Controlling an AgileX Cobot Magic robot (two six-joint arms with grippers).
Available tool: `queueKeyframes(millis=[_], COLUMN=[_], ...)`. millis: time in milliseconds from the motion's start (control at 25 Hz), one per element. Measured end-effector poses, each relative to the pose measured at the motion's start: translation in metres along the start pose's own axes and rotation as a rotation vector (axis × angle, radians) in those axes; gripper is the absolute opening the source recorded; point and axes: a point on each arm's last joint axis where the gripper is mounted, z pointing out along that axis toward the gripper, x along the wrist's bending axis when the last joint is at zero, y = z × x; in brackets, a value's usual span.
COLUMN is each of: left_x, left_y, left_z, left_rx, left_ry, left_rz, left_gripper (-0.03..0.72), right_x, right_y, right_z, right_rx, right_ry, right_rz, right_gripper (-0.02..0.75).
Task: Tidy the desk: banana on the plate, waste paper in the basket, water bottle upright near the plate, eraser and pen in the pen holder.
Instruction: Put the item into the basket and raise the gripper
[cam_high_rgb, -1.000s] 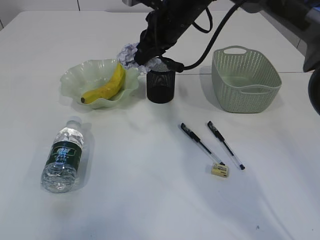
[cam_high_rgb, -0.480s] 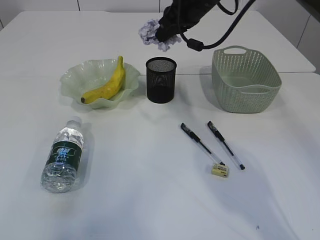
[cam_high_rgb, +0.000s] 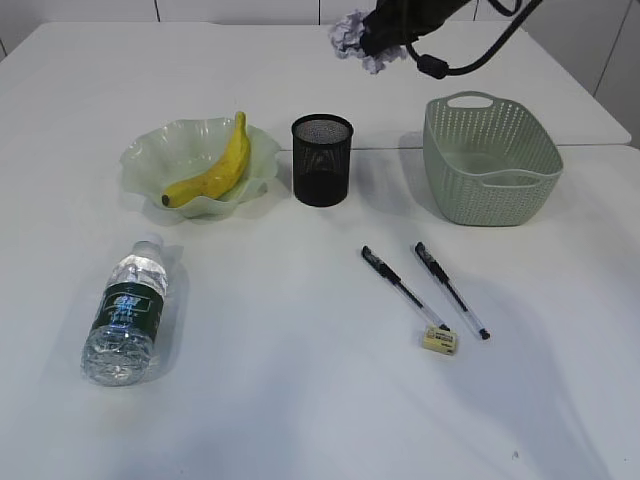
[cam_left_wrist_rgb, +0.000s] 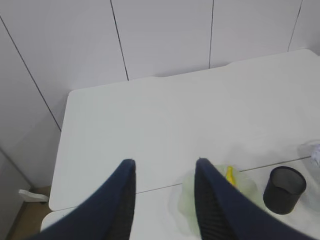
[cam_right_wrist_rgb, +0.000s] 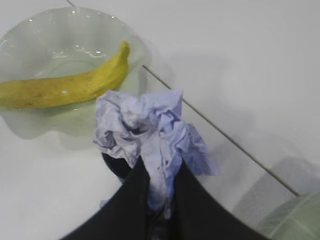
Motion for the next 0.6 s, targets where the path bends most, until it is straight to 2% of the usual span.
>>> queueKeyframes(millis=[320,600], left_x=[-0.003,-0.005], left_y=[0.001,-0.002], left_z=[0.006,0.028], left_rx=[-0.01,0.028], left_ry=[-0.033,-0.083], left_rz=[-0.012,-0.032], left_gripper=[0.276,0.276], right_x=[-0.039,-0.064], right_y=[-0.016,-0.032], right_z=[-0.011,-0.021], right_rx=[0.035,0.137], right_ry=[-0.165,-0.348], right_rz=[0.08,0.074], right_gripper=[0.05,0.05])
